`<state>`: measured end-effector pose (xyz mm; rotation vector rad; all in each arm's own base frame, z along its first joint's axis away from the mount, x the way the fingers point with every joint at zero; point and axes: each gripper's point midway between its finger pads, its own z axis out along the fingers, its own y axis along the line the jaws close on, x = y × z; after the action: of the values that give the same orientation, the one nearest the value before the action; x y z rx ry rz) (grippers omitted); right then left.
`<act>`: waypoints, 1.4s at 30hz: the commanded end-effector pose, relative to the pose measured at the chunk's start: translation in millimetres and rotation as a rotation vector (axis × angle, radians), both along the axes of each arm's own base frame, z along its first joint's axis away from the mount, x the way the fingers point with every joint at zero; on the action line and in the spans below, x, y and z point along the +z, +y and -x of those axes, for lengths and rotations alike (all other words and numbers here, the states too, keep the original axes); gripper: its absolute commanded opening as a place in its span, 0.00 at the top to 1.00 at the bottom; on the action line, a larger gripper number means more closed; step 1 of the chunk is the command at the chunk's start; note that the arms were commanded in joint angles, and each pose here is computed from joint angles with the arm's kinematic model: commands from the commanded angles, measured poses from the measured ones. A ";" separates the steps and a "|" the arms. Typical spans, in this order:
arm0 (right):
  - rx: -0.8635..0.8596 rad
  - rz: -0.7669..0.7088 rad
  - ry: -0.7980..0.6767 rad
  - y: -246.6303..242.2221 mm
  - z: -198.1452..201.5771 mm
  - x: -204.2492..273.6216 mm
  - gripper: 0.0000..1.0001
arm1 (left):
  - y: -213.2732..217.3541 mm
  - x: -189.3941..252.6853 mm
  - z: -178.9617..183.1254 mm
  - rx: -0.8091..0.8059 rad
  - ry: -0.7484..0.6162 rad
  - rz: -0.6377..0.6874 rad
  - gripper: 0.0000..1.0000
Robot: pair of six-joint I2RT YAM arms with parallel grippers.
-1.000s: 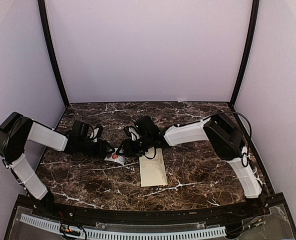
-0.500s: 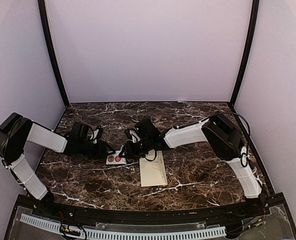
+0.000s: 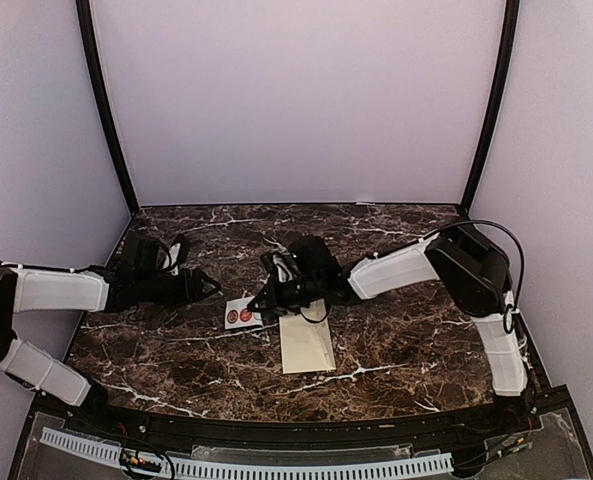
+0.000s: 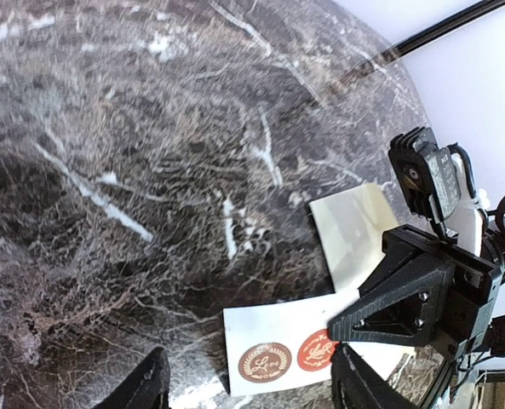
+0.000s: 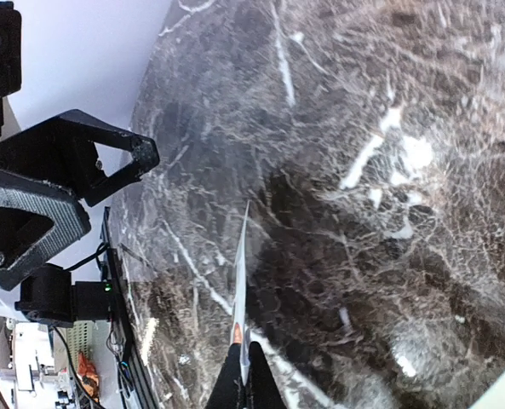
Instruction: Place the letter into the envelope and seal it
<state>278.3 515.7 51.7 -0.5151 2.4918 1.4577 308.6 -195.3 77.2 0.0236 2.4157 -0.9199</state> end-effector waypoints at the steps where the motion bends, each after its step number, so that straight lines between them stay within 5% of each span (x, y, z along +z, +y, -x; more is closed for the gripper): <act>1: 0.004 -0.201 -0.140 -1.9 -9.1 96.0 1.00 | 0.2 42.7 5.1 -0.016 -0.120 0.030 0.36; 17: -0.022 -0.307 -0.552 -96.3 38.4 257.7 1.00 | -105.9 219.9 86.2 -0.495 -0.514 0.310 0.21; 32: 0.061 -0.389 -0.599 -113.5 80.0 278.2 1.00 | -151.0 251.2 99.9 -0.594 -0.568 0.417 0.19; 36: 0.066 -0.382 -0.596 -110.6 78.9 275.4 1.00 | -158.9 252.7 104.0 -0.625 -0.561 0.443 0.30; 42: 0.057 -0.377 -0.600 -109.8 76.3 275.5 0.99 | -162.0 244.7 108.4 -0.649 -0.535 0.447 0.67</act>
<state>205.6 404.3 313.4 -0.7881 1.7740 1.4591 207.7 -355.4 301.6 0.7770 1.7542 -1.4592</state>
